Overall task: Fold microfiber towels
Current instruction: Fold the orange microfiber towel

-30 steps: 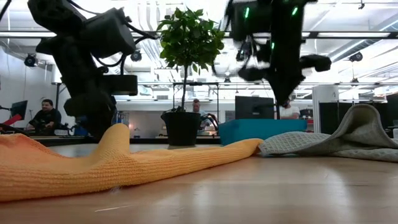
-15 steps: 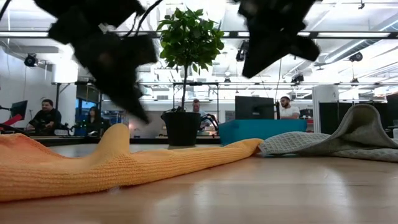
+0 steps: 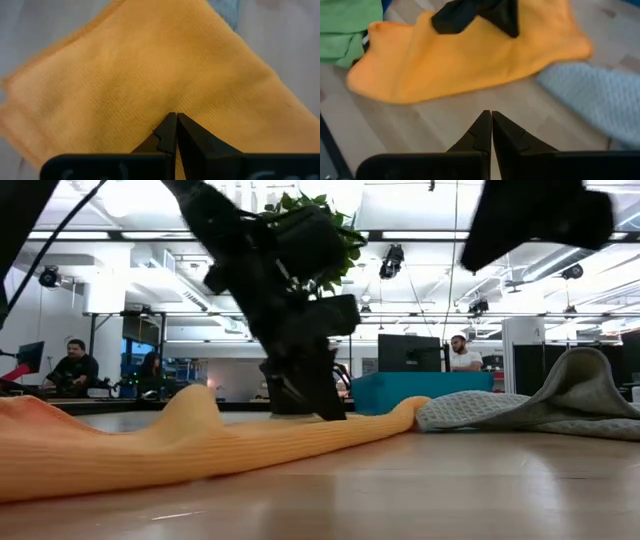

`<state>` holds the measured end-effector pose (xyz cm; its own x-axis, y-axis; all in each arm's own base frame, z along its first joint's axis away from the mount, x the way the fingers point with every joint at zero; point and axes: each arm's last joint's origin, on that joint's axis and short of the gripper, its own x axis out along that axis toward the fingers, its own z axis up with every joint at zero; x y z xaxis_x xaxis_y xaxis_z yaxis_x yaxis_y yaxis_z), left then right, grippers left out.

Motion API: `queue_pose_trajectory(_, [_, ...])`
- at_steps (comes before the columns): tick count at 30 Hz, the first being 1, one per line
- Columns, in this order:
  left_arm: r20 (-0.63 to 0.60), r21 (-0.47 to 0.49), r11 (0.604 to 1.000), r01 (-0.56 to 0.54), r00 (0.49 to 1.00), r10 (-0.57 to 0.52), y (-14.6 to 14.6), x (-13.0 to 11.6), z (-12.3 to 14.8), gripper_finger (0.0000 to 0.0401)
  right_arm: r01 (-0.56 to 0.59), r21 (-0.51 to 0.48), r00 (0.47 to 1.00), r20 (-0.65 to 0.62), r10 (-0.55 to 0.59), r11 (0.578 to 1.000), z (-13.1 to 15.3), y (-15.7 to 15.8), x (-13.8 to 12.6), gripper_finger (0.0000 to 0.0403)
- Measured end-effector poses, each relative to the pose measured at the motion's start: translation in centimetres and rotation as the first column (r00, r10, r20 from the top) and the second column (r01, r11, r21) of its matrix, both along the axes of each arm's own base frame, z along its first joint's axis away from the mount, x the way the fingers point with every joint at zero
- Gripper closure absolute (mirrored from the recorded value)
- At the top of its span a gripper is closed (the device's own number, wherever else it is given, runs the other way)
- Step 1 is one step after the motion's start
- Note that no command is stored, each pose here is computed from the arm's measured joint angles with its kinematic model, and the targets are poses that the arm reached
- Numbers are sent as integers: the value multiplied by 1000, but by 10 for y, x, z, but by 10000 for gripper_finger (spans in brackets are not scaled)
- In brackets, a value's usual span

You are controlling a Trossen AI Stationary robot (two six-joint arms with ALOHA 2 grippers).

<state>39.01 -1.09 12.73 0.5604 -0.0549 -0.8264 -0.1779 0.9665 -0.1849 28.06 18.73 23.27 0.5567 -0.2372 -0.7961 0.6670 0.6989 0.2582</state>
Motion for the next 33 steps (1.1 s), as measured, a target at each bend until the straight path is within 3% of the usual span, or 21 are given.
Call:
queue_pose_trajectory(5, [-109,86,985,-150,981,159,7,-2,-9,401,24,19,999,-22,-24,1000,-2,15,-17,394])
queue_pose_trajectory(9, [-138,244,913,-327,920,367,15,-13,-7,401,60,18,997,-47,-59,998,-4,18,-26,394])
queue_pose_trajectory(15, [-93,403,830,-386,885,457,14,-32,19,401,64,0,996,-63,-64,998,-4,17,-29,394])
queue_pose_trajectory(17, [-25,391,835,-386,903,429,9,-35,39,401,70,-18,996,-52,-71,997,-4,16,-28,394])
queue_pose_trajectory(19, [9,358,876,-322,940,342,2,-40,61,401,77,-39,996,-30,-78,996,-3,15,-28,394])
queue_pose_trajectory(22, [-37,302,947,-110,991,127,-17,-49,70,401,85,-64,996,-9,-85,994,-3,14,-28,394])
queue_pose_trajectory(24, [-60,239,970,46,998,-32,-32,-58,72,401,87,-79,996,0,-87,993,-2,14,-28,394])
queue_pose_trajectory(28, [-70,84,964,253,966,-247,-59,-73,68,401,58,-108,998,-6,-59,992,-2,13,-28,394])
queue_pose_trajectory(33, [-162,29,946,321,936,-313,-86,-85,42,401,49,-123,999,-5,-50,991,-2,13,-28,394])
